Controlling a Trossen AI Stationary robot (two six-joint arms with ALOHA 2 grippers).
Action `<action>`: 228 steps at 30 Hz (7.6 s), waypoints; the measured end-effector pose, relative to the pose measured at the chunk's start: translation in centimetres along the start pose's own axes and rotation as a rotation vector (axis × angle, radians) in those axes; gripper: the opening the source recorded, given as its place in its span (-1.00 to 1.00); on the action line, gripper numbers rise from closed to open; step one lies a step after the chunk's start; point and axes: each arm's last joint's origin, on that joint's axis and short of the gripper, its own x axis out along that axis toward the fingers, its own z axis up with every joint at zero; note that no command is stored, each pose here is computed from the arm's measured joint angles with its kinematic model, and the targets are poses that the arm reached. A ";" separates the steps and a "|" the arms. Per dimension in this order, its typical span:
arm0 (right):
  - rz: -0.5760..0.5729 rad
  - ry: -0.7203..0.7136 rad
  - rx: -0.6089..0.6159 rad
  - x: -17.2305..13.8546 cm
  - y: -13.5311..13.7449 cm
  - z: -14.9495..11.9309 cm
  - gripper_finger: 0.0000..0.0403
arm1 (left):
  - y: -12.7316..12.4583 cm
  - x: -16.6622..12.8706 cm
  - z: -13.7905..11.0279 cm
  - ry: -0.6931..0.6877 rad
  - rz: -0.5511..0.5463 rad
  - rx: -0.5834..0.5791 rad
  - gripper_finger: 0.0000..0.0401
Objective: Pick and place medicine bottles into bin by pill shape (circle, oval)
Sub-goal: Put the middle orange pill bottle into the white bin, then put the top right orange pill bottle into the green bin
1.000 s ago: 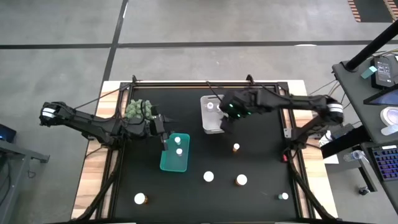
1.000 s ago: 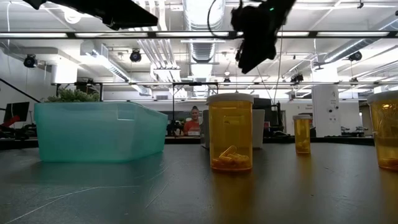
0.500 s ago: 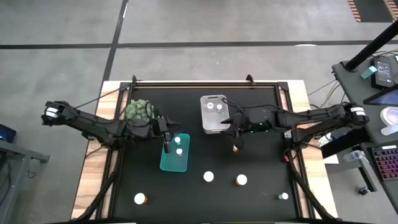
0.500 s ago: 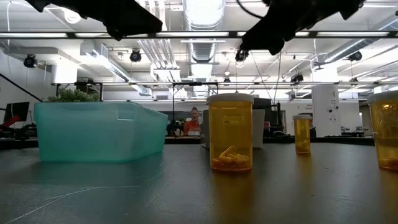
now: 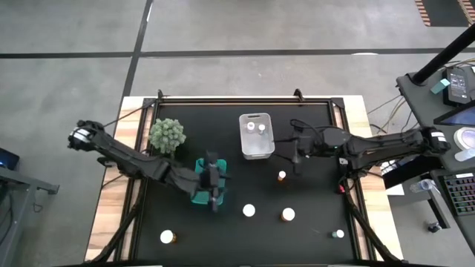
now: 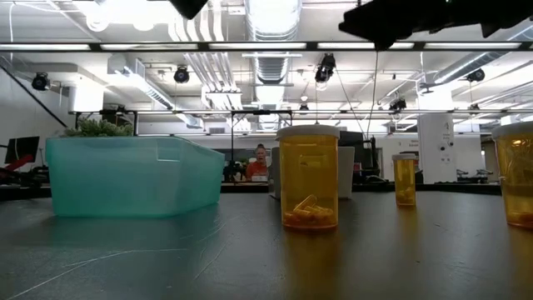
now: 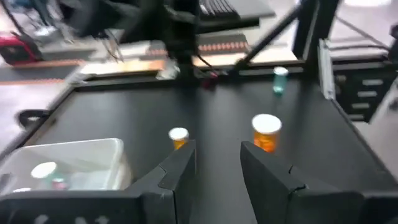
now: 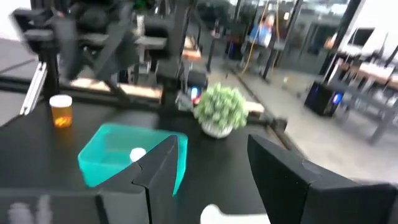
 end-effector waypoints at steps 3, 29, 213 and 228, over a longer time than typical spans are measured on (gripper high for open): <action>-0.008 -0.035 -0.029 -0.7 -0.1 0.4 -0.07 | -1.9 1.6 0.9 0.109 -0.015 0.016 -0.44; 0.091 -0.015 0.054 -1.5 0.4 0.0 -0.07 | -6.8 11.7 -2.7 0.564 -0.082 0.027 0.43; -0.082 0.128 -0.092 -4.3 -2.4 0.2 -0.07 | 20.7 16.5 -5.3 0.516 0.334 -0.318 -0.03; -0.082 0.128 -0.091 -4.3 -2.4 0.2 -0.07 | 20.8 16.6 -5.6 0.523 0.342 -0.342 0.19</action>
